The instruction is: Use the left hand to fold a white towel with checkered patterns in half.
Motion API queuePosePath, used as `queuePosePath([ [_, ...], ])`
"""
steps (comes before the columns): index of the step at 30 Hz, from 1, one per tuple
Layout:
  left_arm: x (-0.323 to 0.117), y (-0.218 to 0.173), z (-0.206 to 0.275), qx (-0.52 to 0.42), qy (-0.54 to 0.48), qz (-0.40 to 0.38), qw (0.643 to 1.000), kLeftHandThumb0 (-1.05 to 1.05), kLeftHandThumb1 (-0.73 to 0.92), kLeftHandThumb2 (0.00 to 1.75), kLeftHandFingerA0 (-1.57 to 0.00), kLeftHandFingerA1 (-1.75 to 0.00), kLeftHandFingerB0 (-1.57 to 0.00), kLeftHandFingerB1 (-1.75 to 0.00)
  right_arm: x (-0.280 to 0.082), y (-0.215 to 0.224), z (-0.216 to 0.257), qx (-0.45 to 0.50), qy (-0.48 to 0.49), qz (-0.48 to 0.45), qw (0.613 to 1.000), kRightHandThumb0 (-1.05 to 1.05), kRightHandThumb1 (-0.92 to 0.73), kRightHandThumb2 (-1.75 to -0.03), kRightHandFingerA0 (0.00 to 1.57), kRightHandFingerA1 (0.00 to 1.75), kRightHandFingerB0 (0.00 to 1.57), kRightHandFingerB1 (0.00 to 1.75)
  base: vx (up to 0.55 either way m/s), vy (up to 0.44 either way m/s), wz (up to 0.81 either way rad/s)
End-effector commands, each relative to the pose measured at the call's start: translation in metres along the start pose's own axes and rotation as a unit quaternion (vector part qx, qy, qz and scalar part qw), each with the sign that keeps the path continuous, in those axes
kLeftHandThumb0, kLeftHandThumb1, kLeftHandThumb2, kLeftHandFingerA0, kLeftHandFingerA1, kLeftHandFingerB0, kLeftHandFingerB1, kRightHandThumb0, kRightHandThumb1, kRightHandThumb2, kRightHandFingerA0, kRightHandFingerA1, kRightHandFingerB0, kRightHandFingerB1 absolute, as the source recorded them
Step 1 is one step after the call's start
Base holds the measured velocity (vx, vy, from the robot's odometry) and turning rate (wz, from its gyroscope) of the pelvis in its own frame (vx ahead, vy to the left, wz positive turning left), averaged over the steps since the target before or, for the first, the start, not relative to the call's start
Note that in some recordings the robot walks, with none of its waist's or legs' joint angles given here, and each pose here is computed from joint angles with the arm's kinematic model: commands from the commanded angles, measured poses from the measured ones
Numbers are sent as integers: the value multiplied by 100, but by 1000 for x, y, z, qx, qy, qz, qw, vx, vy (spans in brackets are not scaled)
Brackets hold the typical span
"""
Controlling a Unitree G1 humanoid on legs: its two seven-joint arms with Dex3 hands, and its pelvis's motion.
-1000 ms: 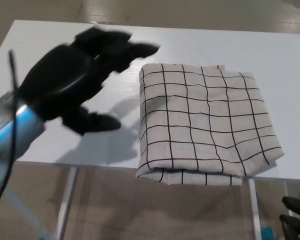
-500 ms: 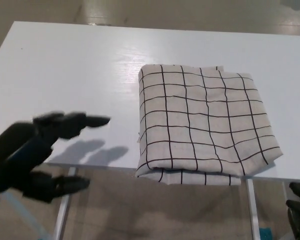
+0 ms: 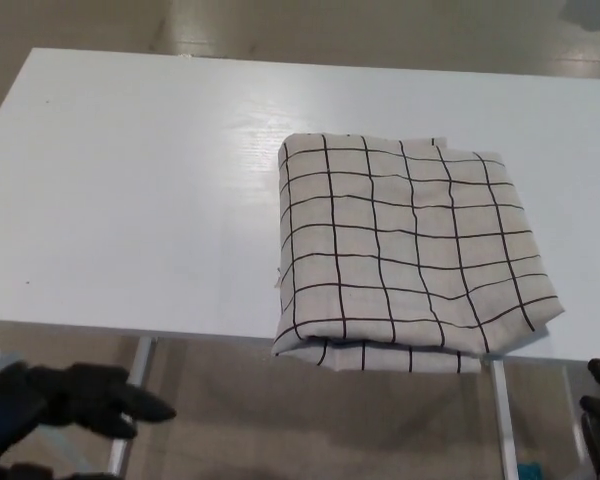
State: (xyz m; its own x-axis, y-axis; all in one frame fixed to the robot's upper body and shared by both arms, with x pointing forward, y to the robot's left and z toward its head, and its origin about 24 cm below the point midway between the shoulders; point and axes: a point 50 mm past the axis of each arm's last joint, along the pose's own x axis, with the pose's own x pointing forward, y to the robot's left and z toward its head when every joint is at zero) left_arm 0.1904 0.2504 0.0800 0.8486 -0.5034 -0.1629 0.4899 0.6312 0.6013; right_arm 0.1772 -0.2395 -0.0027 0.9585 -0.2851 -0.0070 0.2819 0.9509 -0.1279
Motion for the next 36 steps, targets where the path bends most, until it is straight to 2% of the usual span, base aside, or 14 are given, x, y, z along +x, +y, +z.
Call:
queuePosePath([
  [1,-41,-35,-53,-333,47,-82,938,-70,61,59,-86,-51,-77,-47,0,-22,-1,18,41,-58,997,-25,-64,-58,48,63,59,60,0,0,0],
  [3,-37,-39,-67,-339,58,-55,937,-73,61,59,-85,-50,-76,-47,1,-19,-1,25,39,-61,997,-23,-64,-58,48,64,59,60,0,0,0],
  [4,-34,-42,-81,-330,83,-4,940,-79,56,62,-73,-47,-63,-43,-2,-14,-5,27,40,-56,997,-23,-64,-59,50,65,59,59,0,0,0],
  [6,-32,-43,-86,-326,91,14,941,-79,56,62,-73,-47,-63,-43,-2,-11,-6,27,41,-54,997,-23,-64,-59,50,65,59,59,0,0,0],
  [7,-30,-44,-93,-317,103,33,942,-77,49,91,-47,-52,-27,-41,-8,-8,-10,26,48,-46,997,-23,-64,-59,51,65,59,58,0,0,0],
  [8,-26,-46,-101,-306,117,55,943,-77,49,91,-47,-52,-27,-41,-14,-3,-15,24,57,-37,997,-23,-64,-59,51,65,59,58,0,0,0],
  [9,-25,-48,-106,-302,130,65,942,-82,51,91,-39,-49,-27,-41,-19,0,-20,25,69,-29,997,-24,-64,-59,49,65,59,58,0,0,0],
  [11,-24,-51,-111,-299,142,72,941,-82,51,91,-39,-49,-27,-41,-24,2,-24,27,82,-22,996,-24,-64,-59,49,65,59,58,0,0,0],
  [12,-19,-54,-115,-297,155,82,939,-84,52,90,-31,-46,-30,-43,-26,4,-27,20,91,-14,996,-24,-65,-59,50,64,58,58,0,0,0],
  [16,-15,-60,-123,-297,173,93,935,-83,52,90,-27,-44,-34,-45,-33,7,-33,19,103,-9,994,-22,-65,-59,50,65,57,59,0,0,0],
  [22,-5,-71,-132,-287,200,115,930,-81,52,91,-27,-44,-34,-45,-40,14,-42,27,113,1,993,-22,-65,-59,49,64,58,60,0,0,0],
  [23,-5,-73,-134,-288,208,117,928,-85,58,64,-33,-36,-37,-35,-42,14,-45,21,122,7,992,-22,-64,-58,48,61,57,59,0,0,0],
  [25,-5,-78,-137,-287,220,119,925,-82,64,60,-34,-35,-38,-34,-44,14,-49,13,134,13,991,-22,-64,-58,49,61,56,60,0,0,0],
  [36,4,-79,-139,-287,222,114,925,-80,64,60,-35,-35,-39,-34,-40,18,-54,13,134,13,991,-23,-65,-59,51,61,58,60,0,0,0],
])
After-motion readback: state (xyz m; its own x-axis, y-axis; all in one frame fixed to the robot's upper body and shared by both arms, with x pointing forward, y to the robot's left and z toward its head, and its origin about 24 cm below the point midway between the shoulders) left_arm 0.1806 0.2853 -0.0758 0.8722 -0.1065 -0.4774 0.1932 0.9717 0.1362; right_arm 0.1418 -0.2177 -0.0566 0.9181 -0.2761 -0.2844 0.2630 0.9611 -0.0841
